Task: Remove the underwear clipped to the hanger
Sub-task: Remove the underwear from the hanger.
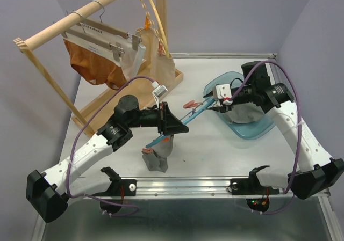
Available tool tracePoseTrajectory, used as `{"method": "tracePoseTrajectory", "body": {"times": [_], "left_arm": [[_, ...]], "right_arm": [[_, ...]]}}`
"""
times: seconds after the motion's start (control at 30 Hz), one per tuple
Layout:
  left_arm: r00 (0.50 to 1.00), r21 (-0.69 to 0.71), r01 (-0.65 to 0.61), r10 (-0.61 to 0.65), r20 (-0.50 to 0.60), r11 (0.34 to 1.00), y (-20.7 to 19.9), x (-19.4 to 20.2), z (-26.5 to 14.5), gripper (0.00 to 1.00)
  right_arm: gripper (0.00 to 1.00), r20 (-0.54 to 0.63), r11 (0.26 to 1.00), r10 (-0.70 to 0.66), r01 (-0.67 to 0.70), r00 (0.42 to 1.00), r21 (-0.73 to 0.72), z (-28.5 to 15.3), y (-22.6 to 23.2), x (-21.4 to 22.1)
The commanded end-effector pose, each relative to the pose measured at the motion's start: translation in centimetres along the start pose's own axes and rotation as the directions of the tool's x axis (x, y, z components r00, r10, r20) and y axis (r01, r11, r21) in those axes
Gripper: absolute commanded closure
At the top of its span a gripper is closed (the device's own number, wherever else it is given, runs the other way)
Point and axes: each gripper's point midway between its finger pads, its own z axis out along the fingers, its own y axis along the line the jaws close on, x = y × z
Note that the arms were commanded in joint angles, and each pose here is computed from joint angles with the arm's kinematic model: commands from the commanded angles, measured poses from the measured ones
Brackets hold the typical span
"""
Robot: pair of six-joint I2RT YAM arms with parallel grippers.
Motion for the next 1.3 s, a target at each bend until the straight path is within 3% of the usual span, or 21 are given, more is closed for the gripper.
{"method": "tracePoseTrajectory", "body": {"times": [0.0, 0.47, 0.57, 0.73, 0.93, 1.27], "left_arm": [[0.986, 0.138, -0.156, 0.147, 0.073, 0.978, -5.1, -2.6, -0.5, 1.00], [0.984, 0.140, -0.165, 0.152, 0.097, 0.976, -5.5, -3.2, -0.5, 1.00], [0.980, 0.121, -0.175, 0.160, 0.121, 0.977, -5.5, -3.6, -0.7, 0.99], [0.965, 0.028, -0.214, 0.207, 0.160, 0.976, -4.5, -4.4, -1.0, 0.81], [0.962, -0.003, -0.219, 0.216, 0.169, 0.976, -4.0, -4.5, -1.1, 0.67], [0.947, -0.046, -0.253, 0.257, 0.192, 0.966, -3.8, -5.1, -1.4, 0.61]], "right_arm": [[0.53, -0.003, 0.998, -0.060, 0.060, 0.998, 0.018, -0.1, -0.6, -0.3], [0.99, 0.000, 0.993, -0.116, 0.116, 0.993, 0.016, -0.7, 0.9, -0.9], [0.99, -0.023, 0.992, -0.117, 0.118, 0.993, 0.037, -1.2, 1.1, -1.0], [0.99, -0.057, 0.992, -0.093, 0.097, 0.994, 0.078, -1.9, 1.4, -0.9], [0.99, -0.060, 0.991, -0.057, 0.063, 0.997, 0.116, -2.1, 1.5, -0.7], [1.00, -0.076, 0.988, -0.036, 0.047, 0.996, 0.146, -2.2, 1.5, -0.2]]}}
